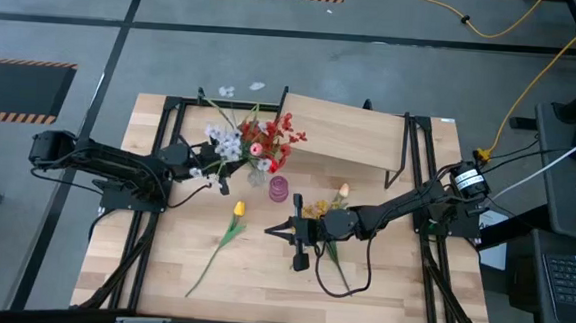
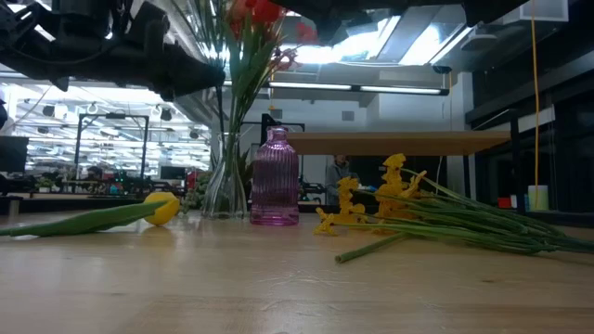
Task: Pick and place flowers into a vace then onto a shelf
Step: Put the white flowers into the transparent vase
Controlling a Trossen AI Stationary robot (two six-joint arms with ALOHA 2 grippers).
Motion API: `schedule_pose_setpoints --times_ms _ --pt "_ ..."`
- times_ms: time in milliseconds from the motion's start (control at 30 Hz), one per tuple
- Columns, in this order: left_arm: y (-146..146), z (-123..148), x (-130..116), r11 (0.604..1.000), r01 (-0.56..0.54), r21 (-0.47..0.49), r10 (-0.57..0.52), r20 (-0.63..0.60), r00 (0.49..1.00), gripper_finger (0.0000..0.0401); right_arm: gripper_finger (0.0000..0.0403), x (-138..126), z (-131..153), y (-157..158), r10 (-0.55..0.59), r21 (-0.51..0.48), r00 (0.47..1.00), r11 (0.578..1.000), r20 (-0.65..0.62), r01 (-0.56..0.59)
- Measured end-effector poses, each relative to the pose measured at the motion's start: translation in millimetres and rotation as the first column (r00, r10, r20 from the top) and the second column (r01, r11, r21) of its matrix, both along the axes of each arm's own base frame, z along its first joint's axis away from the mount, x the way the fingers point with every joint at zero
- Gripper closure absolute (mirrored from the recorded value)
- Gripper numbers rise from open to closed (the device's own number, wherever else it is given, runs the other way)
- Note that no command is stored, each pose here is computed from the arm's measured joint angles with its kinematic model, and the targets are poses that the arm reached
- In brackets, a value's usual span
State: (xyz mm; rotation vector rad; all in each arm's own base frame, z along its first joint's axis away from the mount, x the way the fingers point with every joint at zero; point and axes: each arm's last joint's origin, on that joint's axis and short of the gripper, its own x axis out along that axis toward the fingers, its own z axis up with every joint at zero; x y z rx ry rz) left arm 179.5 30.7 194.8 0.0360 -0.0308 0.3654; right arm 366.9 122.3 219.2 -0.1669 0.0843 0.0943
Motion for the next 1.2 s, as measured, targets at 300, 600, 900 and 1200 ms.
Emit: schedule_pose_setpoints --times_ms 300,600,900,1200 --pt "0.1 -2.6 0.0 1.000 -0.008 -0.005 0.008 -0.027 1.000 0.0277 0.0397 -0.2 -1.9 -0.1 0.000 -0.006 1.000 1.000 -0.018 0.000" --pt "1.5 -2.7 -0.5 0.998 -0.054 0.017 0.055 -0.036 0.998 0.0351 0.0397 -0.3 -2.5 -0.1 0.000 -0.008 1.000 1.000 -0.025 0.000" --pt "1.0 -4.7 -0.3 0.999 -0.036 0.020 0.037 -0.059 0.998 0.0395 0.0397 -0.3 -2.5 -0.1 -0.001 -0.008 1.000 1.000 -0.025 0.000" --pt "1.0 -7.2 -0.3 0.999 -0.034 0.017 0.035 -0.083 0.996 0.0396 0.0397 -0.3 -2.5 -0.1 0.000 -0.009 1.000 1.000 -0.025 0.000"
